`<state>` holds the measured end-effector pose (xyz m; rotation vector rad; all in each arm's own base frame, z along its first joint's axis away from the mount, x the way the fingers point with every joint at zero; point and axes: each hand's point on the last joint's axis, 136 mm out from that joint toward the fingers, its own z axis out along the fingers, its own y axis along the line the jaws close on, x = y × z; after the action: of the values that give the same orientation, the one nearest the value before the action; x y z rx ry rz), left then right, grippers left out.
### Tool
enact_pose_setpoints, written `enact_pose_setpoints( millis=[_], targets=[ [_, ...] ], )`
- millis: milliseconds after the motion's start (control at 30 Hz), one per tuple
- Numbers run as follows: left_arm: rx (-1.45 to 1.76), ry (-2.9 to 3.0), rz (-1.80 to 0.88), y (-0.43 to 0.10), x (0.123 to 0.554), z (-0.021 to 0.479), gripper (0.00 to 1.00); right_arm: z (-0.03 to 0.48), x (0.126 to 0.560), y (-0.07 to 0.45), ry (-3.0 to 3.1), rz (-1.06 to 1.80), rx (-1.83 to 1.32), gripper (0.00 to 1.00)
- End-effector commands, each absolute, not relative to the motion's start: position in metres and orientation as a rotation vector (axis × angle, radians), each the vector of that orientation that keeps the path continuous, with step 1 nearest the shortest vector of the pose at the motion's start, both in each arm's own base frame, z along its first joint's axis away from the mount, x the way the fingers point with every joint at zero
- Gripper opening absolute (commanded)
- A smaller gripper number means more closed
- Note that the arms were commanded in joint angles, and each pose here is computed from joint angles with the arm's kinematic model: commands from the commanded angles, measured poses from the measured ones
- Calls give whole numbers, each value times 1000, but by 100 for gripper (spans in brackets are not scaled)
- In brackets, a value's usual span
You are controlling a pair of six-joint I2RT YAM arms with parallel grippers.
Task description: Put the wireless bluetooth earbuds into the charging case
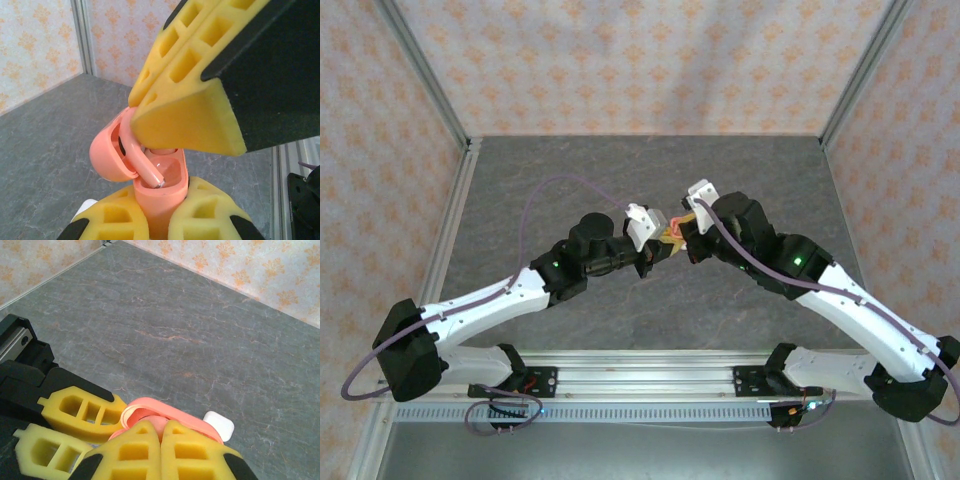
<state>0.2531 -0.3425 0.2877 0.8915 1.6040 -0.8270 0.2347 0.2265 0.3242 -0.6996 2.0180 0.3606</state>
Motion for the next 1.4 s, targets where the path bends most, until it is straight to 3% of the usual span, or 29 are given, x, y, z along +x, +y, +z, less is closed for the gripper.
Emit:
enact_pose_setpoints(
  millis=[0,567,1367],
  targets=[
    [842,1520,-850,-347,255,320,0,324,234,230,1993,367,-720,0],
    [813,1514,-838,-344,259,325,0,318,221,239,1950,446,-803,0],
    [802,1508,-832,-342,259,327,0,311,199,247,1896,551,-930,17]
  ],
)
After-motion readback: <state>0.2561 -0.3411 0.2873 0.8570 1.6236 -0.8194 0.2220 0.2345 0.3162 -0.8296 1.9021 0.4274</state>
